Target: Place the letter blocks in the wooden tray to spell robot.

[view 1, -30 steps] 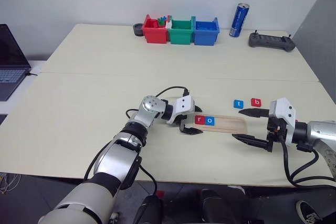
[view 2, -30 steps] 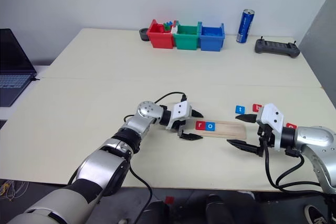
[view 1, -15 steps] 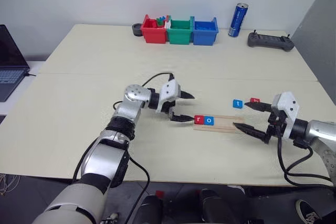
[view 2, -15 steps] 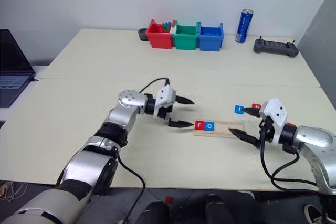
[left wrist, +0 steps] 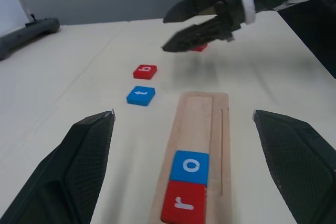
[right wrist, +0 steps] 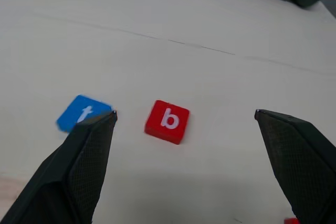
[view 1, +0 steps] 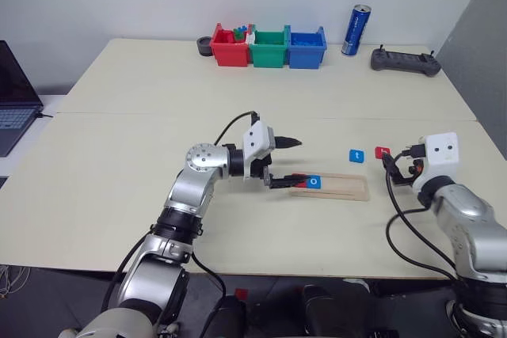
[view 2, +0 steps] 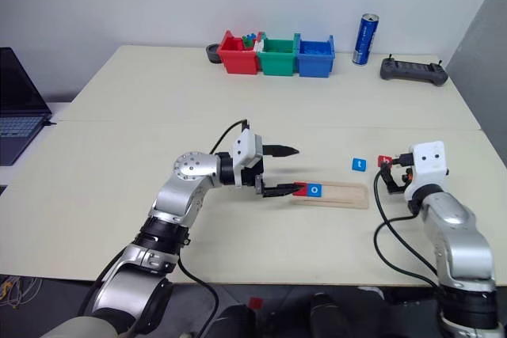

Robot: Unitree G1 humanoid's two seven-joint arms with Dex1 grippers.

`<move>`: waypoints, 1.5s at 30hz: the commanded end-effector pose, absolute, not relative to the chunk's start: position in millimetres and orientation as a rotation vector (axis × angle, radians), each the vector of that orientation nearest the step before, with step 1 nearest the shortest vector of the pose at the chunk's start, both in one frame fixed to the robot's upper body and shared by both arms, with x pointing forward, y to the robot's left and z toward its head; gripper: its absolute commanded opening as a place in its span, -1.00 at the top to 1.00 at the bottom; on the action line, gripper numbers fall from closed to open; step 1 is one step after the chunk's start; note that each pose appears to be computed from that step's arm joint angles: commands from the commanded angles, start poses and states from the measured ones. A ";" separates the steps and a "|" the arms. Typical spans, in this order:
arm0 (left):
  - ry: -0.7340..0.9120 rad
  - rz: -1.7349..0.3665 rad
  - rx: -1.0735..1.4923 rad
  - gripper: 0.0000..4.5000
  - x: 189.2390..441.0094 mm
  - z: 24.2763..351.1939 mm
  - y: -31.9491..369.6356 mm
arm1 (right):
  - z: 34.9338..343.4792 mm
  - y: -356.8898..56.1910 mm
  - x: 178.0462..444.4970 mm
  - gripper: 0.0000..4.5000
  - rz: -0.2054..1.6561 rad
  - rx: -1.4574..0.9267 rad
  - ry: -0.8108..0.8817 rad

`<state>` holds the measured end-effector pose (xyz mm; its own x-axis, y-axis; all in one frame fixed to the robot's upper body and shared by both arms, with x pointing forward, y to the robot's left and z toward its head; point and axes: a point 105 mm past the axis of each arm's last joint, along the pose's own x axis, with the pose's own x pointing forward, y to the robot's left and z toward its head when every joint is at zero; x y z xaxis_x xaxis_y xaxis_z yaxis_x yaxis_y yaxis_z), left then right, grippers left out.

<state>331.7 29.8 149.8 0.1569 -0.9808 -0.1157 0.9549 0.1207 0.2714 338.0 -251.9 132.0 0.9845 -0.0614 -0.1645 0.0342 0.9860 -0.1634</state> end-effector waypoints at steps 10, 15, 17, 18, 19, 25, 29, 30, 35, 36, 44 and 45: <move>-0.142 -1.475 0.351 -0.98 314.0 158.9 28.3 | 125.5 -256.8 361.3 -1.00 -0.150 -0.064 0.177; -0.142 -1.467 0.343 -0.98 313.1 161.5 27.2 | 121.2 -251.2 373.2 -1.00 -0.146 -0.021 0.184; -0.146 -1.456 0.343 -0.98 315.5 164.3 27.2 | 121.2 -246.8 378.5 -1.00 -0.134 -0.013 0.184; -0.148 -1.452 0.344 -0.98 316.6 165.4 27.4 | 121.4 -244.5 380.9 -1.00 -0.128 -0.007 0.183; -0.148 -1.450 0.349 -0.98 317.3 166.2 28.1 | 121.0 -241.3 383.2 -1.00 -0.121 -0.001 0.185; -0.140 -1.444 0.366 -0.98 317.4 165.8 33.8 | 107.7 -245.2 385.8 -1.00 -0.148 -0.007 0.225; -0.136 -1.441 0.371 -0.98 316.4 165.4 35.3 | 101.1 -246.8 384.4 -1.00 -0.153 -0.010 0.239; -0.136 -1.441 0.371 -0.98 316.3 165.4 35.4 | 99.2 -246.7 384.1 -1.00 -0.153 -0.010 0.246; -0.136 -1.439 0.375 -0.98 316.6 166.1 35.9 | 94.2 -244.5 384.7 -1.00 -0.147 -0.002 0.261; -0.136 -1.439 0.375 -1.00 317.0 166.3 35.8 | 93.9 -244.6 385.3 -0.92 -0.148 -0.002 0.261; -0.142 -1.442 0.379 -1.00 318.9 168.6 33.5 | 91.3 -248.0 386.8 0.16 -0.161 0.002 0.263; -0.144 -1.442 0.378 -1.00 318.7 169.1 33.2 | 91.2 -248.6 386.7 0.33 -0.163 0.002 0.263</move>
<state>320.3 38.5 153.9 0.1455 -0.9754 -0.1655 0.9512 0.0919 0.2946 387.5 -241.4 92.0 0.9579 -0.1307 -0.2556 0.1334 0.9910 -0.0071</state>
